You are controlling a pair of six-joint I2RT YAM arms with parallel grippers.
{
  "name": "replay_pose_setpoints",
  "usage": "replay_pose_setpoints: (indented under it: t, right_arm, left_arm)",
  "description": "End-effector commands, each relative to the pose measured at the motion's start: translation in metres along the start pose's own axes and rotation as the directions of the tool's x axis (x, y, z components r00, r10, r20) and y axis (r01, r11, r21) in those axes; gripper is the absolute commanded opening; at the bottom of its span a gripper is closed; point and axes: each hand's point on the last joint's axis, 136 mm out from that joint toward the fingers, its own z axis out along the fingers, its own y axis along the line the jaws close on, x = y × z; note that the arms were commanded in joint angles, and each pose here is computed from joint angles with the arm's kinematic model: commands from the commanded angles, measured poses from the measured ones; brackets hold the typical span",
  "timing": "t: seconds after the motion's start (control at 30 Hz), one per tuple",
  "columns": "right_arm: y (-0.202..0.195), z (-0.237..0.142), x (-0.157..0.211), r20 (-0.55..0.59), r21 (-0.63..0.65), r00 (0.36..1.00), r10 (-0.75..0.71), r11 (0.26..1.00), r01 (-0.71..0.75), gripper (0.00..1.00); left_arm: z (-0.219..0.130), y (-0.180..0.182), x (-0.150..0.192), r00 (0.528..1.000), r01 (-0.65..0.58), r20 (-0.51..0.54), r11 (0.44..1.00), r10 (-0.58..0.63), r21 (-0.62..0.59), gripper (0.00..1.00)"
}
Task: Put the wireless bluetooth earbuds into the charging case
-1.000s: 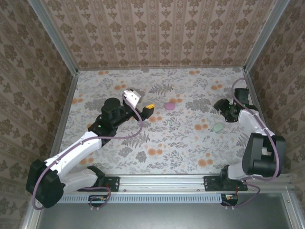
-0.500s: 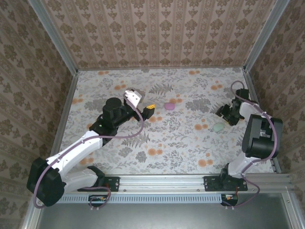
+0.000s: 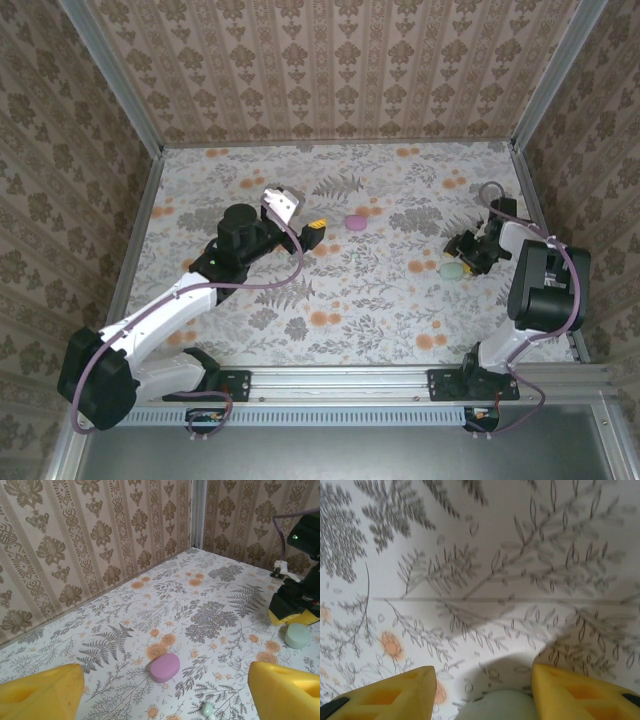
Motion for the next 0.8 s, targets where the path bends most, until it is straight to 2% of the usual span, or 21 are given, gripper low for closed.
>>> replay_pose_setpoints:
  t: [0.0, 0.17, 0.3, 0.43, 0.53, 0.63, 0.7, 0.77]
  right_arm:
    - [0.008, -0.009, 0.02, -0.027, -0.044, 1.0, 0.015, 0.999, -0.016, 0.55]
    - [0.021, -0.012, 0.043, -0.051, -0.1, 0.999, -0.011, 0.995, 0.006, 0.55]
    - [0.028, -0.01, 0.063, -0.078, -0.119, 0.997, -0.01, 0.993, 0.001, 0.55]
    - [0.043, -0.008, 0.078, -0.079, -0.172, 0.997, -0.024, 0.985, 0.01, 0.55]
    - [0.055, -0.006, 0.089, -0.097, -0.21, 0.993, -0.062, 0.977, 0.041, 0.55]
    - [0.065, -0.006, 0.098, -0.107, -0.232, 0.986, -0.128, 0.967, 0.101, 0.56]
    - [0.061, -0.006, 0.1, -0.099, -0.176, 0.982, -0.161, 0.974, 0.141, 0.56]
    - [0.044, -0.016, 0.093, -0.038, -0.034, 0.98, -0.194, 0.981, 0.192, 0.57]
  left_arm:
    - [0.001, -0.002, -0.021, 0.999, -0.009, 0.049, 1.0, 0.008, 0.01, 0.86]
    - [0.006, -0.002, -0.016, 0.999, 0.019, 0.034, 1.0, -0.02, 0.013, 0.86]
    - [0.022, -0.005, 0.002, 0.991, 0.122, -0.053, 0.992, -0.12, 0.042, 0.9]
    - [0.041, -0.036, 0.02, 0.966, 0.238, -0.148, 0.948, -0.21, 0.211, 0.87]
    - [0.051, -0.076, 0.034, 0.971, 0.216, -0.176, 0.905, -0.161, 0.366, 0.86]
    - [0.061, -0.096, 0.048, 0.963, 0.227, -0.229, 0.886, -0.142, 0.404, 0.87]
    - [0.067, -0.102, 0.054, 0.955, 0.25, -0.257, 0.873, -0.15, 0.419, 0.86]
    - [0.071, -0.105, 0.056, 0.951, 0.261, -0.267, 0.869, -0.156, 0.42, 0.86]
